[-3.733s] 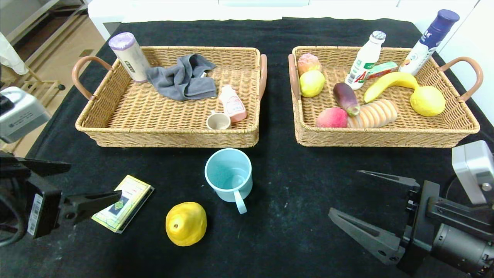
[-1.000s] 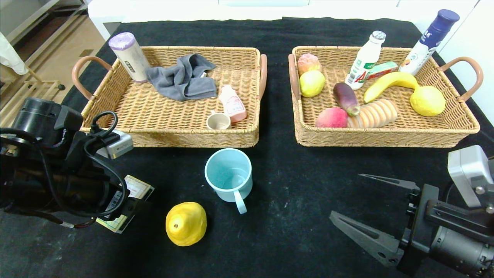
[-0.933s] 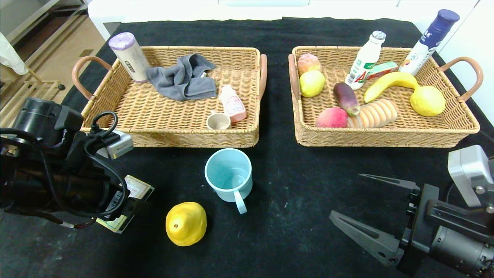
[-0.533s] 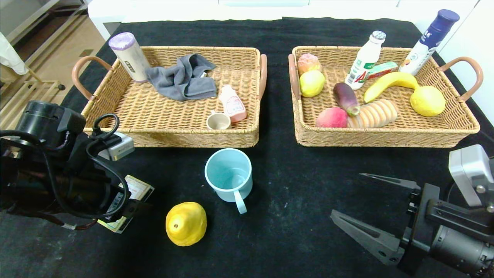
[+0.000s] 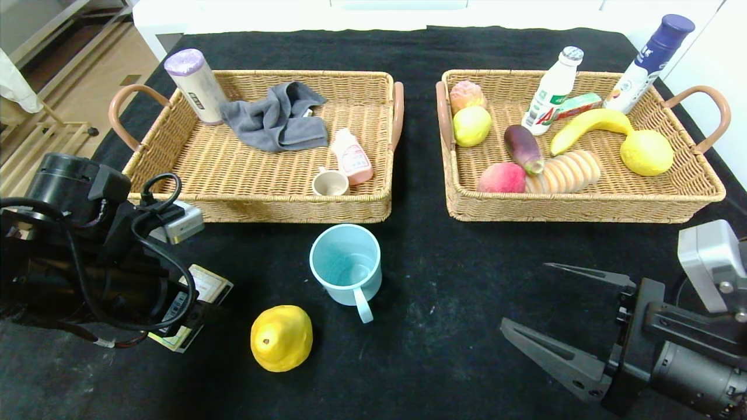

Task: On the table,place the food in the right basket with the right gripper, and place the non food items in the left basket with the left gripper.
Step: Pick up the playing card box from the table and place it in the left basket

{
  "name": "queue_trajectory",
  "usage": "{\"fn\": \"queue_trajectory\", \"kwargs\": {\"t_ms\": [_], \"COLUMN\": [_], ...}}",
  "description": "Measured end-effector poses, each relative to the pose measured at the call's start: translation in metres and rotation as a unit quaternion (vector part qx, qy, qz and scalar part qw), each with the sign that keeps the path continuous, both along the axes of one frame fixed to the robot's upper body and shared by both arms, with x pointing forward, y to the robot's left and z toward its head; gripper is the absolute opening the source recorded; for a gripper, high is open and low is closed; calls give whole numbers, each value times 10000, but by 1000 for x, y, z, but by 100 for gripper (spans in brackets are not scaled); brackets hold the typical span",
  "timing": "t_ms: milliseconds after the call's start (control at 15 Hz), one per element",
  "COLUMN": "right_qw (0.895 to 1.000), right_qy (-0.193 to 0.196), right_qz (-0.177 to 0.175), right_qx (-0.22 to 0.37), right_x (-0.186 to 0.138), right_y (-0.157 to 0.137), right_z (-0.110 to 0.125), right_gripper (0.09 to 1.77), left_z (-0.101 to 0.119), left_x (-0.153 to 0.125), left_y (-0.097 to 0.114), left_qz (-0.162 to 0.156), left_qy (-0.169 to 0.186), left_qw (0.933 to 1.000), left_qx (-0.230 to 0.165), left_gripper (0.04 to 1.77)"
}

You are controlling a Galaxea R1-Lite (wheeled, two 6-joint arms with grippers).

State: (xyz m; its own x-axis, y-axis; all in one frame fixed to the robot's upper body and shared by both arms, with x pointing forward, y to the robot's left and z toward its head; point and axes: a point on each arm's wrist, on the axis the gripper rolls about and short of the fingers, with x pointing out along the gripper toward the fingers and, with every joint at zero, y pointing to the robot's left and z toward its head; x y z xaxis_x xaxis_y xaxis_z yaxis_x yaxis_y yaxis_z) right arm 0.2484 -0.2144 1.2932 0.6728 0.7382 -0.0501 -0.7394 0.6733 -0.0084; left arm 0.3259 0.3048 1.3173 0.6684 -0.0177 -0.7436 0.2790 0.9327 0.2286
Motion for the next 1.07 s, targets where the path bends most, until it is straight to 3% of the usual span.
{"fn": "queue_trajectory", "kwargs": {"t_ms": [200,533,1067], "right_qw": [10000,9997,10000], "right_qy": [10,208,25], "right_qz": [-2,-2,-2], "right_qx": [-8,-155,-18], "right_x": [0,7,0], "right_y": [0,5,0], "right_z": [-1,-11,-1], "right_gripper": [171,171,171], "left_z": [-1,-2,-2], "left_x": [0,0,-1], "left_y": [0,0,-1], "left_qz": [-2,-10,-39], "left_qy": [16,34,41], "left_qw": [10000,10000,10000], "left_qx": [3,2,1], "left_gripper": [107,102,101]}}
